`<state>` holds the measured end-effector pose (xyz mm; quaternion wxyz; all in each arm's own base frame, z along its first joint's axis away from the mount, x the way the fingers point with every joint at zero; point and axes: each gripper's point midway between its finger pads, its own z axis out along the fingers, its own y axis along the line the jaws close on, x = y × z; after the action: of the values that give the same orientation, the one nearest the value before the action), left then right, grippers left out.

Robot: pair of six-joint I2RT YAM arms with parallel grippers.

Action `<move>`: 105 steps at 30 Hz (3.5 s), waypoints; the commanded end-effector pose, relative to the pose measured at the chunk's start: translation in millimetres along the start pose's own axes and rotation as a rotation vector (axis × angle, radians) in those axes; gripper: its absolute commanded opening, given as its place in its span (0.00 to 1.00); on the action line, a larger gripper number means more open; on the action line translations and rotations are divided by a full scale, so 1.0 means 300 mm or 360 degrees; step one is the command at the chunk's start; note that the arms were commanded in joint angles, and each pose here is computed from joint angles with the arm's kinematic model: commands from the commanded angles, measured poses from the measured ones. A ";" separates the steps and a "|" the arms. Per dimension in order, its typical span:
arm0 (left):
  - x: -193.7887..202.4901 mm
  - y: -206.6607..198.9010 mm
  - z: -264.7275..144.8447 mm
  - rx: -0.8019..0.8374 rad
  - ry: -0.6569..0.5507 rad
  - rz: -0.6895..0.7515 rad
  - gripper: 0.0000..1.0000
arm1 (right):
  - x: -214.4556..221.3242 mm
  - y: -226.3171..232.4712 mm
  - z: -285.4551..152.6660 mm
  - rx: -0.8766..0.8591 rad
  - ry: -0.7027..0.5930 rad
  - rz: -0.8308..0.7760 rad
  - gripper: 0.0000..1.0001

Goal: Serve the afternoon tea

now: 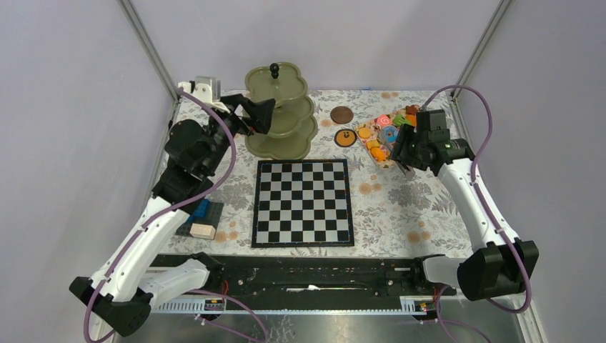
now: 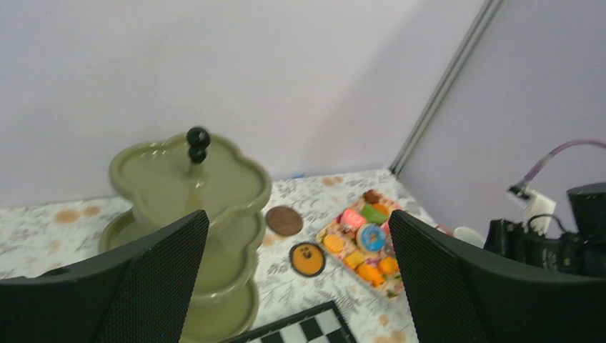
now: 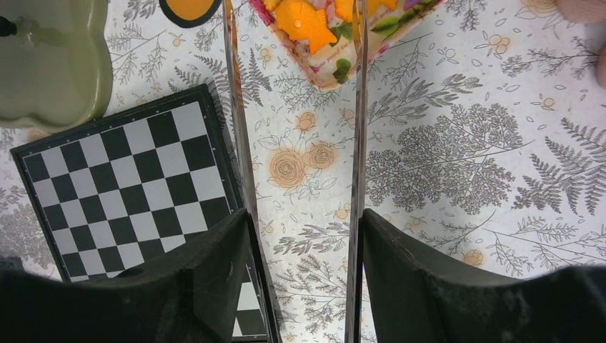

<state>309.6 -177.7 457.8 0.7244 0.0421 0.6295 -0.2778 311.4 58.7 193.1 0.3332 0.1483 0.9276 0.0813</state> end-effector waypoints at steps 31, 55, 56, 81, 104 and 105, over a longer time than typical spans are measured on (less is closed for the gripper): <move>0.018 0.047 -0.091 -0.0085 -0.0118 0.0189 0.99 | -0.148 -0.021 0.265 0.0223 -0.0036 -0.0127 0.67; 0.011 0.032 -0.088 -0.0055 -0.0113 0.0169 0.99 | -0.170 -0.022 0.370 0.0255 -0.0052 -0.0141 0.57; 0.010 0.031 -0.088 -0.0054 -0.0112 0.0169 0.99 | -0.166 -0.025 0.375 0.0261 -0.0049 -0.0143 0.56; -0.015 -0.013 -0.091 -0.0013 -0.0003 0.0038 0.99 | -0.137 0.073 0.215 -0.0042 -0.0132 -0.0213 0.28; 0.080 0.095 -0.139 -0.0172 -0.0002 0.0220 0.99 | 0.040 0.761 0.369 -0.0728 0.0111 -0.0342 0.29; 0.080 0.096 -0.141 -0.0172 -0.0003 0.0220 0.99 | 0.039 0.767 0.382 -0.0724 0.0112 -0.0339 0.29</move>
<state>290.8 -152.1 403.2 0.7224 0.0561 0.6610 -0.1953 403.0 265.3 126.9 0.2924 -0.0308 0.9288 0.2256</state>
